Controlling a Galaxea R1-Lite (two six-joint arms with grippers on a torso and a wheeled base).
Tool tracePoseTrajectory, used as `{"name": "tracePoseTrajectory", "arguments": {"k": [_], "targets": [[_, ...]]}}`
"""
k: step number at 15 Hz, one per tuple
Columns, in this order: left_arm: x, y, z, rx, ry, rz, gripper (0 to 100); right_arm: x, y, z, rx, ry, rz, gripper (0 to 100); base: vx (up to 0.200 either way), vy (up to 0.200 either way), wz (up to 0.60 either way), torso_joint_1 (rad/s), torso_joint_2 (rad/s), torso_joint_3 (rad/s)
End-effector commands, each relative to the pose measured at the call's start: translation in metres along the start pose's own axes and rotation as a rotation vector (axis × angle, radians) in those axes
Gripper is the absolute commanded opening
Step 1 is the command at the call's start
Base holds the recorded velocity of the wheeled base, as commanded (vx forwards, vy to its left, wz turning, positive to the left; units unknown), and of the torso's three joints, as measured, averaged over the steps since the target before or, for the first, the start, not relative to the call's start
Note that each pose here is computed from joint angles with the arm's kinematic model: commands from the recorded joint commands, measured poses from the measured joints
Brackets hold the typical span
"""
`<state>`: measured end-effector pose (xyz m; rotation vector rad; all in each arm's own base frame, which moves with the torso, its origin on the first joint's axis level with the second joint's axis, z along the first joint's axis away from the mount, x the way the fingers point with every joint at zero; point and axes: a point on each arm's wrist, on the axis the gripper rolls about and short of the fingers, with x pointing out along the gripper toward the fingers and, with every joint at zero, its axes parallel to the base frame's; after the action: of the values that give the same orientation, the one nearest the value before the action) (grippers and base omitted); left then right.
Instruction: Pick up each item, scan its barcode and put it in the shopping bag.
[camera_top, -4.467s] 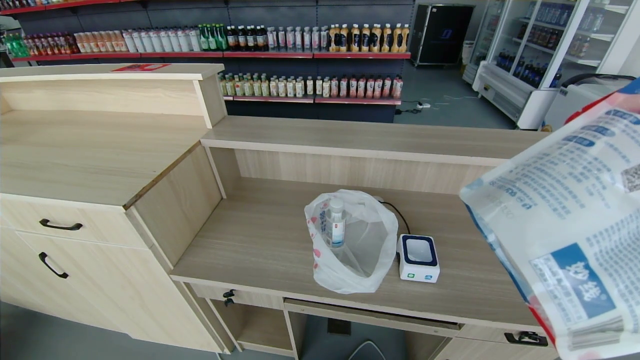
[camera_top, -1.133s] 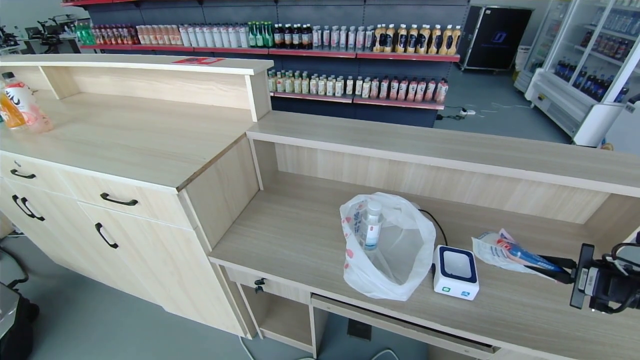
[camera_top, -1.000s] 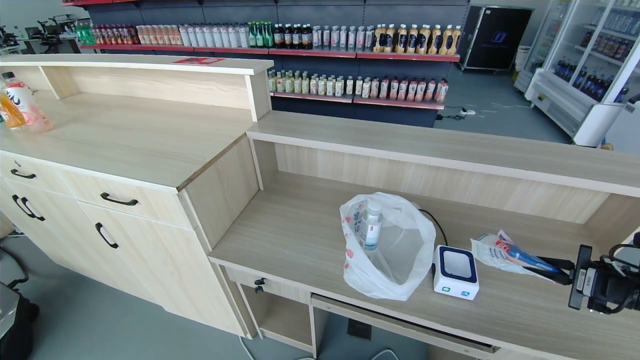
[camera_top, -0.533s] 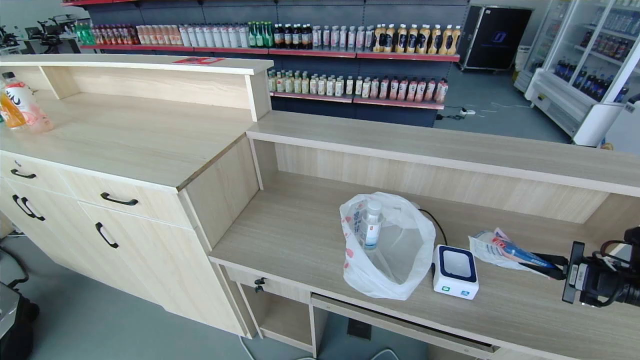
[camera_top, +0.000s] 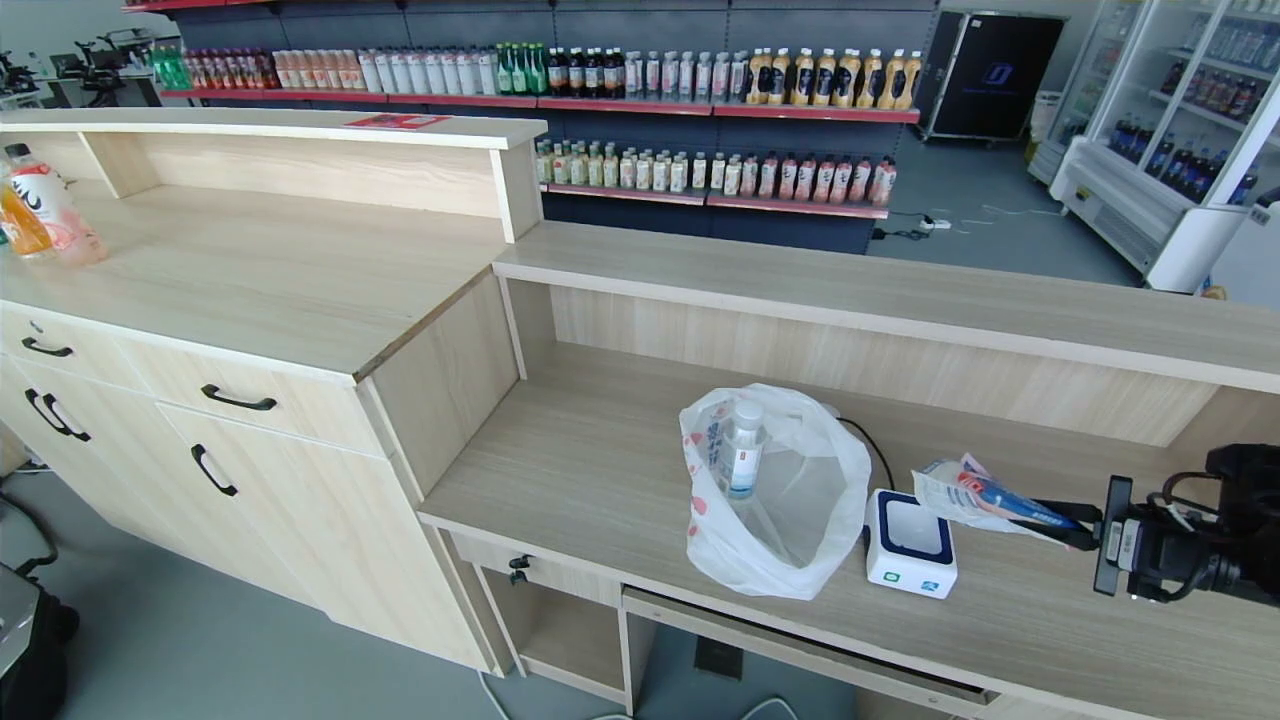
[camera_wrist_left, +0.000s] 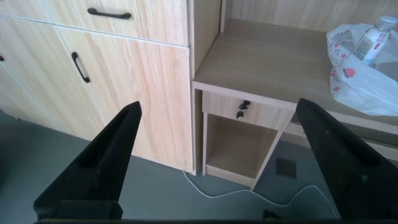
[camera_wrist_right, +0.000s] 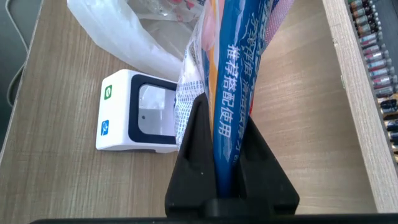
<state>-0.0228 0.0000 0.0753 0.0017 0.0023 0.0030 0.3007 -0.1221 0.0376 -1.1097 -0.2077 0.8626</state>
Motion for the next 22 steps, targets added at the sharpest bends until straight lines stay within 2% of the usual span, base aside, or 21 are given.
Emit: {"name": "tracePoseTrajectory", "arguments": {"k": [1, 10, 22], "targets": [[0.000, 0.000, 0.000, 0.000, -0.001, 0.000, 100, 0.003, 0.000, -0.004, -0.003, -0.004, 0.001, 0, 0.000, 0.000, 0.00, 0.000, 0.00, 0.000], [0.000, 0.000, 0.000, 0.000, -0.001, 0.000, 100, 0.015, 0.005, -0.008, 0.010, -0.027, 0.022, 0, 0.000, 0.000, 0.00, 0.000, 0.00, 0.000], [0.000, 0.000, 0.000, 0.000, 0.001, 0.000, 100, 0.035, -0.002, -0.018, -0.018, -0.060, 0.029, 0, 0.000, 0.000, 0.00, 0.000, 0.00, 0.000]]}}
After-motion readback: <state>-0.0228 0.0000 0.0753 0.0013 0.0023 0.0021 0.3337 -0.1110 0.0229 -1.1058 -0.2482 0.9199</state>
